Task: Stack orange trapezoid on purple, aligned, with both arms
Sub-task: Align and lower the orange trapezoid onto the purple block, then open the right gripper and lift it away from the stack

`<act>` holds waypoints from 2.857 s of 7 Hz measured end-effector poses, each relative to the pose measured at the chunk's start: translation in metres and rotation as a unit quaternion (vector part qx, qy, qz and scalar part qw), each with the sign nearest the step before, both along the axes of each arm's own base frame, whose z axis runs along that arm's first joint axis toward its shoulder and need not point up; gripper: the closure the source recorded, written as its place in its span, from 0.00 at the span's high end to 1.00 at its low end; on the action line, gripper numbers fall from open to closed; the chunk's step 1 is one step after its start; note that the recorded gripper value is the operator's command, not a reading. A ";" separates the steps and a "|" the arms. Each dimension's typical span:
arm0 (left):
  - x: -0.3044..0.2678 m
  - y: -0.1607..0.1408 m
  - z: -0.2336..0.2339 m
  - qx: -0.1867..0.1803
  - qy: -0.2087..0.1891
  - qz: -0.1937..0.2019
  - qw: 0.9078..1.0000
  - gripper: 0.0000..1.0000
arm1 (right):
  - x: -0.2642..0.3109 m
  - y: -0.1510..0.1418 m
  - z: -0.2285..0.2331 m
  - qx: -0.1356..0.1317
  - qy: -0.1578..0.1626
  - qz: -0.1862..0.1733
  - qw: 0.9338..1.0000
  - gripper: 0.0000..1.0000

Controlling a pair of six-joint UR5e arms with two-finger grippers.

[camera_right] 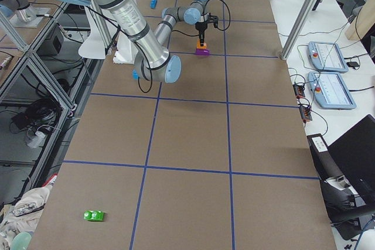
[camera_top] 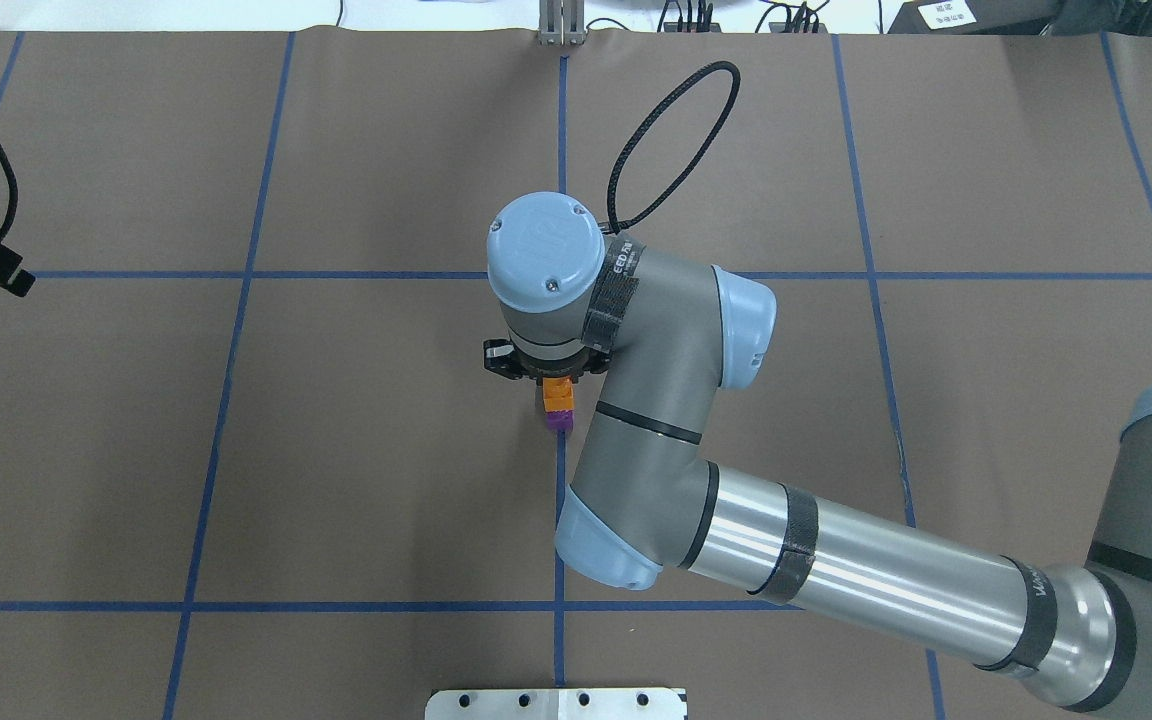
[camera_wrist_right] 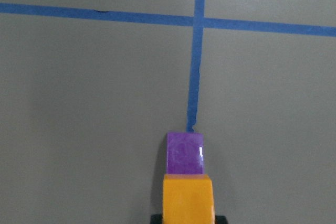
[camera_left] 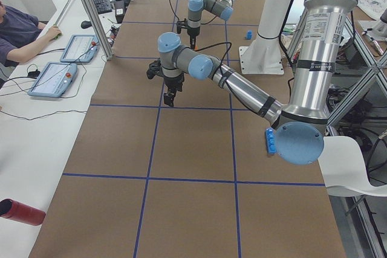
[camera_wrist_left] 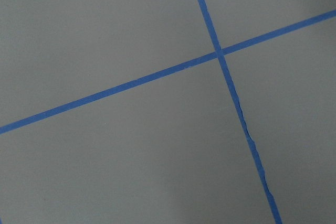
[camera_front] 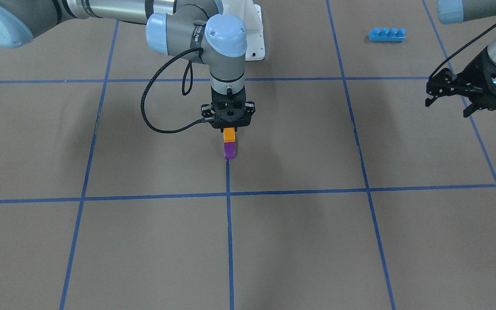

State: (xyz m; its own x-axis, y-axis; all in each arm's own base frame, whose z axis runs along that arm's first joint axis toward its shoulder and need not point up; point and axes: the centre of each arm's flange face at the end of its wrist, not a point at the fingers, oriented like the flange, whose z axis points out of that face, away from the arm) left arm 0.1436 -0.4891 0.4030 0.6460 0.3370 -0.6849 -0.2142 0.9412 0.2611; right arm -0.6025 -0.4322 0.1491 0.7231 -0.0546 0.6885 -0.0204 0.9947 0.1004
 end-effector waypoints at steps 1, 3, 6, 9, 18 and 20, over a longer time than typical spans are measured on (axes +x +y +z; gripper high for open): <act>0.000 0.000 0.000 0.000 0.000 0.000 1.000 1.00 | -0.001 0.002 0.001 0.000 0.000 -0.001 1.000 0.00; 0.000 0.000 0.000 0.000 0.000 0.000 1.000 1.00 | -0.004 0.005 0.003 0.000 0.002 -0.005 1.000 0.00; 0.000 0.000 0.000 0.000 0.000 0.000 1.000 1.00 | -0.010 0.006 0.011 -0.002 0.009 -0.006 1.000 0.00; 0.000 0.000 0.000 0.000 0.000 0.000 1.000 1.00 | -0.023 0.000 0.021 0.007 -0.002 -0.004 1.000 0.64; -0.002 0.001 -0.001 0.002 0.000 -0.001 1.000 1.00 | 0.034 -0.042 0.001 0.003 -0.002 0.018 1.000 1.00; -0.012 0.003 0.010 -0.002 -0.007 -0.007 1.000 1.00 | 0.121 -0.069 -0.016 0.013 0.021 -0.003 1.000 1.00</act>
State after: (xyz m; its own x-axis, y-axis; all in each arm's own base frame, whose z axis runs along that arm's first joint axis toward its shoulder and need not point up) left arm 0.1319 -0.4862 0.4130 0.6610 0.3248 -0.6765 -0.2044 0.9453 0.2542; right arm -0.4811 -0.5015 0.1335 0.7506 -0.0764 0.6563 -0.0107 0.9918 0.1276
